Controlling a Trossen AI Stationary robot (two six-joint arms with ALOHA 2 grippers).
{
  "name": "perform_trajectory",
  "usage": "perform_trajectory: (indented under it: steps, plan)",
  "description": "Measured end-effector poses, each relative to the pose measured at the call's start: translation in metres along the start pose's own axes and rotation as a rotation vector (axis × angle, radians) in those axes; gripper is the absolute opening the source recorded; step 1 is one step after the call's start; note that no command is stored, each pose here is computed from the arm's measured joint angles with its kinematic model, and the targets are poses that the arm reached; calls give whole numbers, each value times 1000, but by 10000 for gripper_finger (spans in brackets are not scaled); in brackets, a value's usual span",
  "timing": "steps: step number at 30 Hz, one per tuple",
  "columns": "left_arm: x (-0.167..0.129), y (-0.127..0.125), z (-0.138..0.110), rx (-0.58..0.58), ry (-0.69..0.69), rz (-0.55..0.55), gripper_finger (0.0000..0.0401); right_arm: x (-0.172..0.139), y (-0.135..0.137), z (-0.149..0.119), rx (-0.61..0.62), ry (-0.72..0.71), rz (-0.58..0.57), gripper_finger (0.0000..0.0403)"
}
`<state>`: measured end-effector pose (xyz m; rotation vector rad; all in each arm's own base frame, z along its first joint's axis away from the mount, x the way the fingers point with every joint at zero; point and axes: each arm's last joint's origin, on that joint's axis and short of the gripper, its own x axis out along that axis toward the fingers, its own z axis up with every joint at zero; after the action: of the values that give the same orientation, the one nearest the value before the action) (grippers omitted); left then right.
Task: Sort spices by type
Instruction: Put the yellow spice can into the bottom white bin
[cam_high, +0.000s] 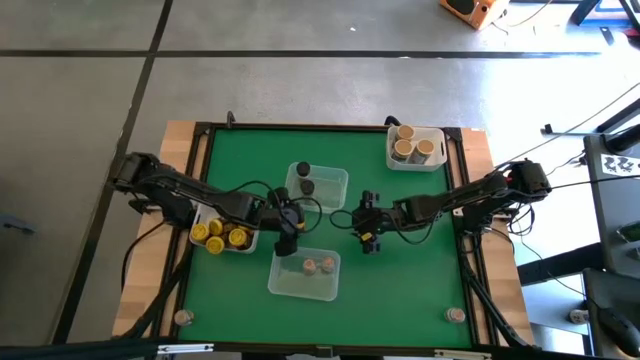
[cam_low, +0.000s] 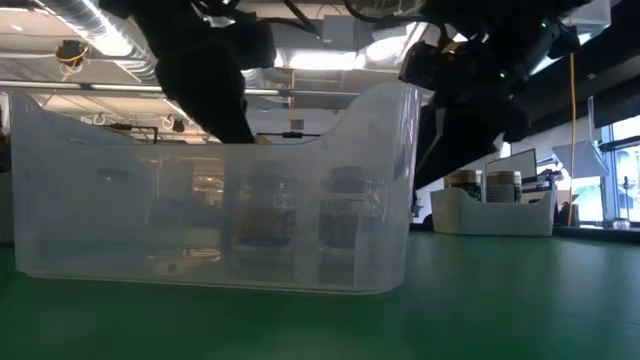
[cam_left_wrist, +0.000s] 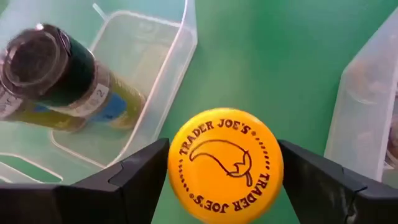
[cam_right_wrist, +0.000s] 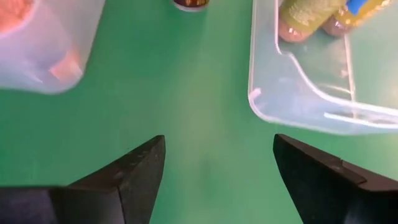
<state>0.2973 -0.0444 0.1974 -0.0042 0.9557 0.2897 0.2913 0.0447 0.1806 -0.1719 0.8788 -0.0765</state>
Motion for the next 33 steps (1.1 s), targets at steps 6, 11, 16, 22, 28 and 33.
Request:
perform_trajectory:
  steps: [6,11,16,22,28,33]
  plan:
    - [7,-2,-3,13,26,8,289,0,0,4,8,-41,3,299]
    - [8,-3,-1,4,8,2,241,0,0,4,-8,-43,2,299]
    - [0,-2,3,1,-11,-5,222,0,0,4,-9,-42,2,299]
    - [-38,-1,16,-18,4,-11,222,0,0,4,-10,-43,-1,299]
    - [-99,13,22,-67,7,86,222,0,0,5,-9,-48,-1,299]
    - [-144,30,16,-161,13,161,222,0,0,6,-7,-56,-1,299]
